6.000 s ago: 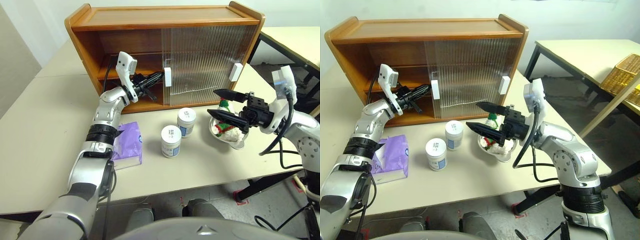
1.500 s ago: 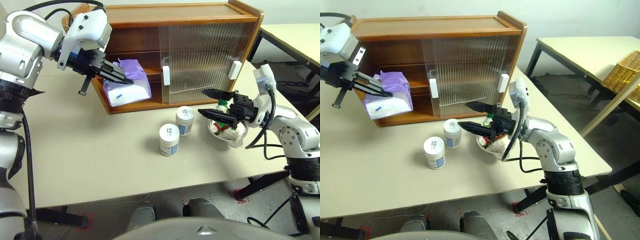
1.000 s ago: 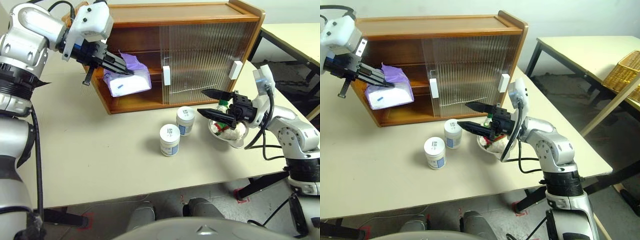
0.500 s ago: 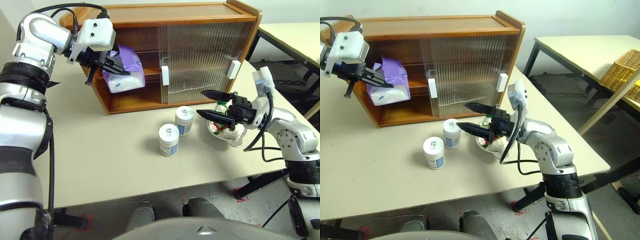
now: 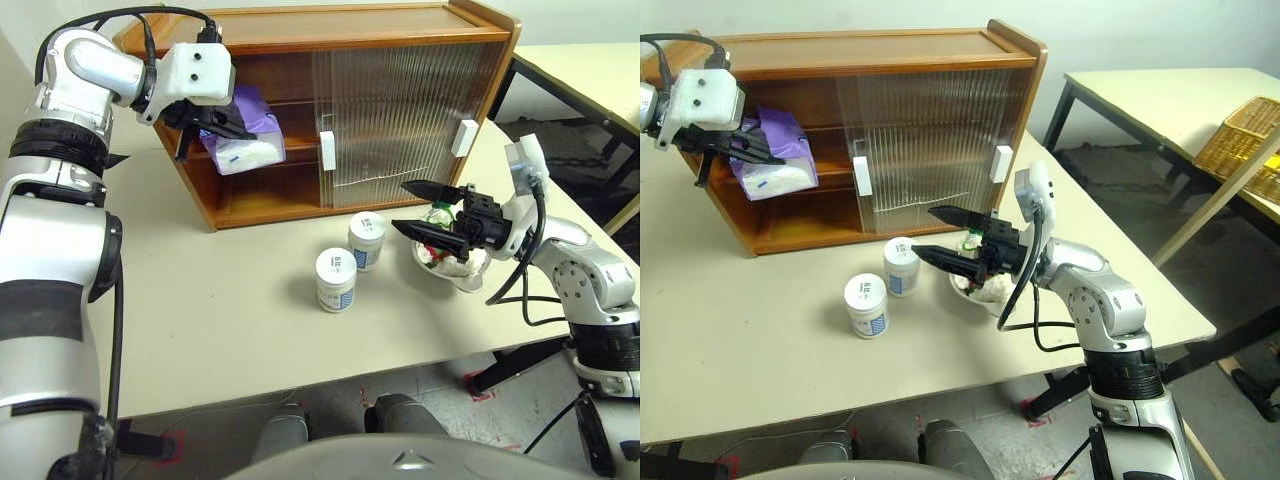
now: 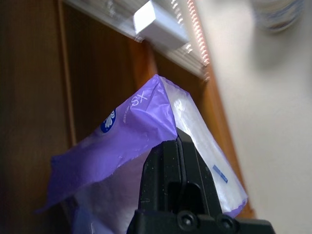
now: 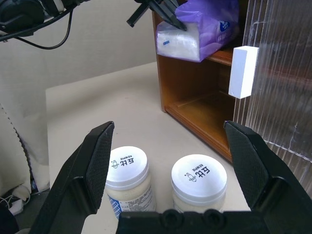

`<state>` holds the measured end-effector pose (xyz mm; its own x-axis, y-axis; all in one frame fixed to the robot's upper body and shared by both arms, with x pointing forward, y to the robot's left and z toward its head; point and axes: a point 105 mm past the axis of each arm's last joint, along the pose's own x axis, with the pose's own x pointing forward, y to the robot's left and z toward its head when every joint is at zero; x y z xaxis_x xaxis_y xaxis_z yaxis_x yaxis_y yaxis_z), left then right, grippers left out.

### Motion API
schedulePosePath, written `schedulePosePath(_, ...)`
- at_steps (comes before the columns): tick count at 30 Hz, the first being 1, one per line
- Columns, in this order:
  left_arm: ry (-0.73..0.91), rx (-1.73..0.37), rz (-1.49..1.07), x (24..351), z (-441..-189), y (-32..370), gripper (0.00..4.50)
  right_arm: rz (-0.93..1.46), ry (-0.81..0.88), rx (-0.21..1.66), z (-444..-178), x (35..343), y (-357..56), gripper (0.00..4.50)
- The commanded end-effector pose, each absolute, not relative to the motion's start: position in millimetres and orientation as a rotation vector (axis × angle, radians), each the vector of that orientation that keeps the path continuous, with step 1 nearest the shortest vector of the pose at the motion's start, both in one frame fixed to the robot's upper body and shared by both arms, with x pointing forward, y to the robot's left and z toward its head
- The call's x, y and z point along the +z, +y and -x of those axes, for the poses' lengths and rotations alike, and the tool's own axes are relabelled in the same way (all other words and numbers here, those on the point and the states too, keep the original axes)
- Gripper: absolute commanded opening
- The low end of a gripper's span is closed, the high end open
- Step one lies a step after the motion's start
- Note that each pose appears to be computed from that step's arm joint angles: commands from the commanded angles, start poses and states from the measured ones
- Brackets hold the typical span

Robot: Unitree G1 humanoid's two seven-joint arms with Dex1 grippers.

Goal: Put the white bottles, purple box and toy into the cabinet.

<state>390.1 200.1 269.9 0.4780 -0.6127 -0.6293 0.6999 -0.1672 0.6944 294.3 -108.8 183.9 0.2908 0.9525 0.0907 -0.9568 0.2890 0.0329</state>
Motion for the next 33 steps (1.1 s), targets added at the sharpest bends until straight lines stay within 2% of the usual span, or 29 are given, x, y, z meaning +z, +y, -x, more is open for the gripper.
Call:
schedulePosePath(1, 0.092, -1.115, -1.351, 270, -394, 204, 0.05, -0.076, -0.066, 1.287, -293, 189, -106, 4.50)
schedulePosePath(8, 0.083, -1.080, -1.372, 267, -397, 206, 0.05, -0.077, -0.066, 1.286, -294, 191, -107, 4.50)
schedulePosePath(9, 0.082, -1.077, -1.373, 267, -398, 206, 0.22, -0.077, -0.065, 1.286, -294, 191, -107, 4.50)
schedulePosePath(11, 0.081, -1.073, -1.370, 267, -398, 205, 0.69, -0.078, -0.064, 1.287, -294, 191, -107, 4.50)
schedulePosePath(14, 0.072, -1.070, -1.362, 268, -399, 204, 1.64, -0.078, -0.063, 1.287, -294, 191, -106, 4.50)
schedulePosePath(22, 0.011, -1.063, -1.333, 273, -398, 200, 4.48, -0.074, -0.058, 1.291, -294, 189, -106, 4.50)
schedulePosePath(33, -0.070, -1.006, -1.322, 287, -399, 200, 4.48, -0.071, -0.058, 1.299, -294, 190, -105, 4.50)
